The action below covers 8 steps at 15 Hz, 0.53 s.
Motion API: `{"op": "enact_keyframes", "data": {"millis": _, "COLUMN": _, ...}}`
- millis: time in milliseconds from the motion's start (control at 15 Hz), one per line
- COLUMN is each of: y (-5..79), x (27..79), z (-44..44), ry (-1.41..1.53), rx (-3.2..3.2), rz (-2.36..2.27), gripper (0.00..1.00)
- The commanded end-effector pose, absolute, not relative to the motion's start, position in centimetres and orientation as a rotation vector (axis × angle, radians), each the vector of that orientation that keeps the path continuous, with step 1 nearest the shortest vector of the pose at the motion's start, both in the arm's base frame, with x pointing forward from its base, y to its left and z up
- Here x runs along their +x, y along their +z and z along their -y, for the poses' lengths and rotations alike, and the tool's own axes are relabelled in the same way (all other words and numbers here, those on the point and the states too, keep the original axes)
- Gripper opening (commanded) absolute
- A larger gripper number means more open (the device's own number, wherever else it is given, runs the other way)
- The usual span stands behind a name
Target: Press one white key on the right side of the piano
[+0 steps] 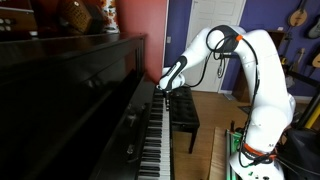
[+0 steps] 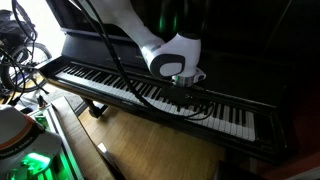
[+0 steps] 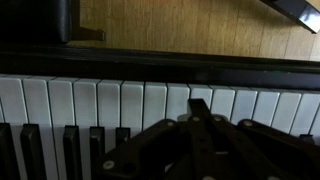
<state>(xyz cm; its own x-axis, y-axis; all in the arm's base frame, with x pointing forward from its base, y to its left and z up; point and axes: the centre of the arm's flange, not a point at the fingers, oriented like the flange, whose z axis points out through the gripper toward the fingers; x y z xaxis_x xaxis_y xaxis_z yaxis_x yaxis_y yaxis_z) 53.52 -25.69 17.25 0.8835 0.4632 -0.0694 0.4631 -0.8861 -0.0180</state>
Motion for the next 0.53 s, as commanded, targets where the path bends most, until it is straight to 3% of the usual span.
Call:
{"op": "enact_keyframes", "data": {"millis": 0, "y": 15.9, "x": 53.9, "z": 27.1, "ry": 0.067, "rx": -3.031, "rz": 0.763, "gripper": 0.00}}
{"op": "enact_keyframes", "data": {"millis": 467, "y": 15.4, "x": 54.2, "z": 28.2, "ry": 0.014, "rx": -3.027, "rz": 0.759, "gripper": 0.00}}
